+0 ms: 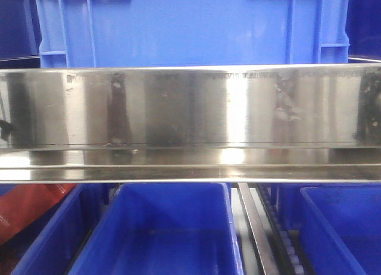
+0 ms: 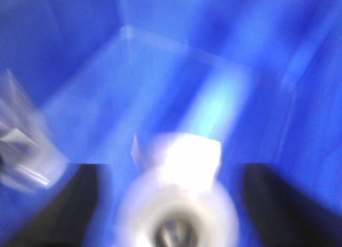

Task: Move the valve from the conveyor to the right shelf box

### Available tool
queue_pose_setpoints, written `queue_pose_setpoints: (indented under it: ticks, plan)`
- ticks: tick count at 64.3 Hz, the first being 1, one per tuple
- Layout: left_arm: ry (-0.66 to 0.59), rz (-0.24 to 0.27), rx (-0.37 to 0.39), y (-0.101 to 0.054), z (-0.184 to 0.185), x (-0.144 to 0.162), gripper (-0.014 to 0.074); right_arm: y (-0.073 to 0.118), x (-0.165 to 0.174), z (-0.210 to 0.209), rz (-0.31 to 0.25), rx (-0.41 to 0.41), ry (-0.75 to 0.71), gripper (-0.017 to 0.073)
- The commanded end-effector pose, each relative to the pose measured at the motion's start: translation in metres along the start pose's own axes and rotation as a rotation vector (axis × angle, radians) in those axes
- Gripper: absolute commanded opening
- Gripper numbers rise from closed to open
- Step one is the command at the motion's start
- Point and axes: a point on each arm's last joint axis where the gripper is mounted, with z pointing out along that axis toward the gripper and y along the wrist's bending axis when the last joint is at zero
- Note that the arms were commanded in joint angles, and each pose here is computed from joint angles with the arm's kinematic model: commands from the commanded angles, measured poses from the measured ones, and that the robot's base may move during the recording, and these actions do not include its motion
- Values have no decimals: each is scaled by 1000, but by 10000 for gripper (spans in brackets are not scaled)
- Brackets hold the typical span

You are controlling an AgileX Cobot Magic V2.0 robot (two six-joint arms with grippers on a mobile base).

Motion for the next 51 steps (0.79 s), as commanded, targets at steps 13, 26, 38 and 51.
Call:
queue_pose_setpoints:
  ticks: [13, 26, 38, 51]
  plan:
    - [-75, 1, 1, -3, -26, -11, 593, 7, -15, -49, -21, 0, -133, 510]
    - [-168, 21, -33, -2, -84, -20, 475, 14, -22, -107, -36, 0, -254, 208]
    - [-235, 68, -117, 1, -144, -19, 127, 20, -19, -164, -61, 13, -352, -155]
    - [-268, -24, -209, 15, -203, 1, -111, 18, 5, -202, -85, 77, -393, -158]
